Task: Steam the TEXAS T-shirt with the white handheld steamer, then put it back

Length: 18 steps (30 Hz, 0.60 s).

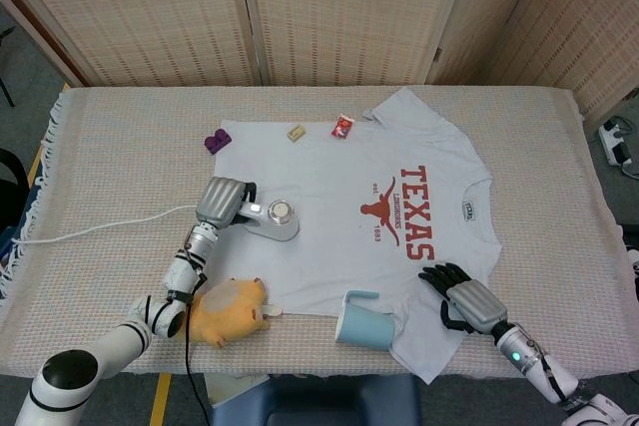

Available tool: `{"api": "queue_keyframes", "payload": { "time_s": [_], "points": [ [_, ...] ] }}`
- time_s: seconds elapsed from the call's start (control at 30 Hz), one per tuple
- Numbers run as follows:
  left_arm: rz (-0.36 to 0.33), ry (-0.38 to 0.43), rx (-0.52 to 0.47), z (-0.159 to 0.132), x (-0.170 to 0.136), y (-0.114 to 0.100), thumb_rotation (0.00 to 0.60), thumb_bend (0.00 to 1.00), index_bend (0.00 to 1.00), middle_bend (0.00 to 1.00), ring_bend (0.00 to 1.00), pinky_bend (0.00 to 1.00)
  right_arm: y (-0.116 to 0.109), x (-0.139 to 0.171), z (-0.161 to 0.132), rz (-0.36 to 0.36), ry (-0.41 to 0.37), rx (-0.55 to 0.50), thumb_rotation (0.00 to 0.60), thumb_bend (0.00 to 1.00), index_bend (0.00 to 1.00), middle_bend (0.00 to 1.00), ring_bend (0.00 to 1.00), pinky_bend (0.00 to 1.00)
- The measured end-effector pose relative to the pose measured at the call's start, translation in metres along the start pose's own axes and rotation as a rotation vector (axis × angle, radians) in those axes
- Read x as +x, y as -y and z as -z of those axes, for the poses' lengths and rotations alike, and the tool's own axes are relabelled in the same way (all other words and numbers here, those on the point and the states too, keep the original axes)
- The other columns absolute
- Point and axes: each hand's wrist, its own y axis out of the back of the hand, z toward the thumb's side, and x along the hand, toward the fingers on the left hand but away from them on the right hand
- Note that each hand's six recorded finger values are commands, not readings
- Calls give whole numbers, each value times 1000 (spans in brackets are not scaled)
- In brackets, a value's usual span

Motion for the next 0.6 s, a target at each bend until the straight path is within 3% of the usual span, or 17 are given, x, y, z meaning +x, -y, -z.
{"api": "queue_keyframes", "payload": {
  "time_s": [0.23, 0.37, 0.6],
  "points": [
    [-7, -166, 13, 66, -4, -9, 600, 513, 1000, 1000, 901, 685, -1, -2, -1, -3, -2, 4, 297, 900, 0, 37, 0, 0],
    [-38, -244, -43, 99, -13, -21, 600, 514, 1000, 1000, 901, 685, -2, -3, -2, -3, -4, 4, 295, 900, 0, 37, 0, 0],
    [-128, -220, -177, 101, -17, -45, 600, 523, 1000, 1000, 901, 685, -3, -1, -2, 5, -9, 3, 295, 900, 0, 37, 0, 0]
  ]
}}
